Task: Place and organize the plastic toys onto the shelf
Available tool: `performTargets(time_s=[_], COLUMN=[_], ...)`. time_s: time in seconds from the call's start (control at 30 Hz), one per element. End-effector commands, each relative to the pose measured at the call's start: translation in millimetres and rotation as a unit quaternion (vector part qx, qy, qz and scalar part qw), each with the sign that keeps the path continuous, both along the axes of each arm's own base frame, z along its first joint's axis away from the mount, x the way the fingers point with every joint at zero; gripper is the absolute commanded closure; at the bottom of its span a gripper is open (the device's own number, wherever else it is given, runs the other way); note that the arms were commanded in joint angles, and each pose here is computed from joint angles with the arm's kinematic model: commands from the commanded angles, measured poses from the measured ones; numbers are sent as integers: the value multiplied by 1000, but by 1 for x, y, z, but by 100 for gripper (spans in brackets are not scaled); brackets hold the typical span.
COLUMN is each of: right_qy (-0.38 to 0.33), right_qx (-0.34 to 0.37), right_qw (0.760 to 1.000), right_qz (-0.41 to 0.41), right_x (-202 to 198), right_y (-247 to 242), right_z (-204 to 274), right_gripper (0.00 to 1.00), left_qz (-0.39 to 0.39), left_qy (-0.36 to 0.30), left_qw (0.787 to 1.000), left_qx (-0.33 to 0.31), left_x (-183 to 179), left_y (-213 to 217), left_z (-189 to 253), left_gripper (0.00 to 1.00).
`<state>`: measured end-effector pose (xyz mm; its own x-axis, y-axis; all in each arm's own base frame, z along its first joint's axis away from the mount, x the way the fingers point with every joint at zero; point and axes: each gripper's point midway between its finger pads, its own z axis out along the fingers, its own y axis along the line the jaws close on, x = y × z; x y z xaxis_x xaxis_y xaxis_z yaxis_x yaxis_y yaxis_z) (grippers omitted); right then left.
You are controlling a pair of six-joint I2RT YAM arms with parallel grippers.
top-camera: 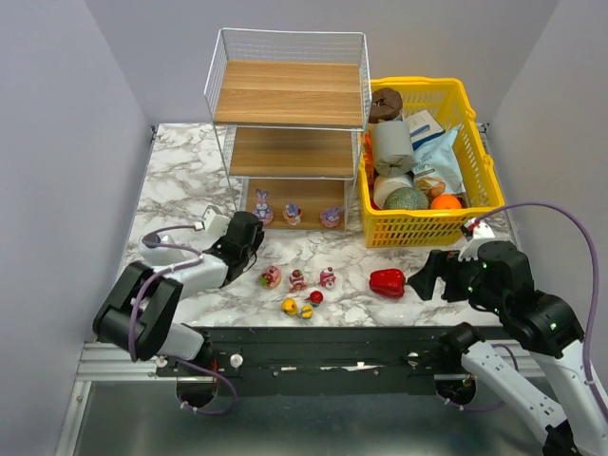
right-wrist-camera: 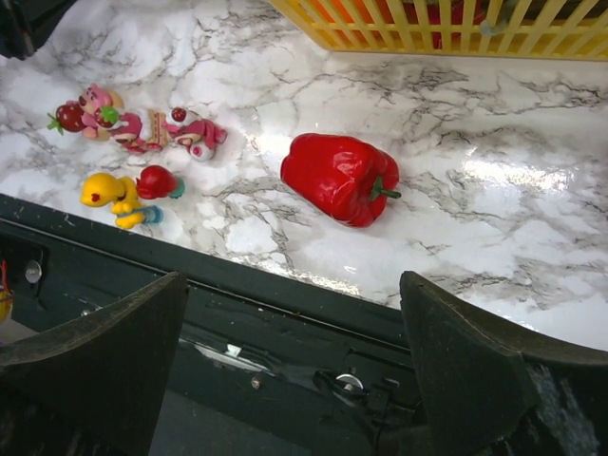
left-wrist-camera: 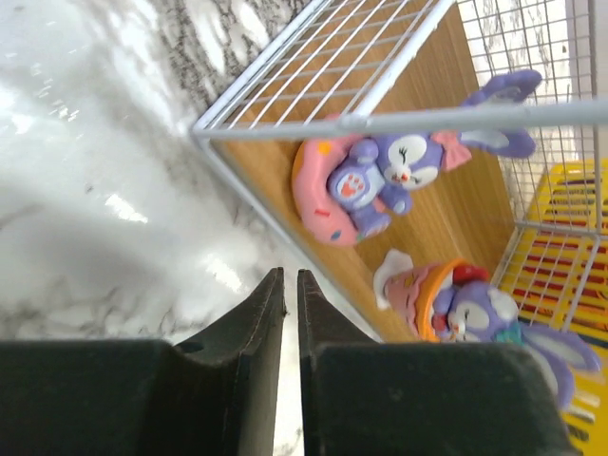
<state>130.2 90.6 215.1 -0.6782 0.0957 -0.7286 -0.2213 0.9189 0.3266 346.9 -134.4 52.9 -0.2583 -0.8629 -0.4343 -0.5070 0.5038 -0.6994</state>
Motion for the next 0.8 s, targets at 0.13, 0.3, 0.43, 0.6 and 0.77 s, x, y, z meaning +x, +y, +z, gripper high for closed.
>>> performTargets(time_s=[0.13,0.3,0.43,0.6,0.77], right_qy=[-15,-7,-24,-39,-52], right_qx=[34,66,78,58,28], right_qw=[995,991,990,992,989], right_qz=[88,115,111,109,133], right_x=[2,15,39,60,58], right_y=[32,56,71,86,123], right_z=[18,9,8,3,-5], right_gripper=[0,2,4,4,3], left_qz=[-43,-94,-133,-174,-214], left_qy=[20,38,47,53,30], left_qw=[997,988,978,968,959], left_qx=[62,120,154,172,183], left_x=[-43,-69,-83,-97,-97], left_y=[19,31,36,36,29], left_z=[39,71,95,118,138], left_gripper=[71,47,37,13,1])
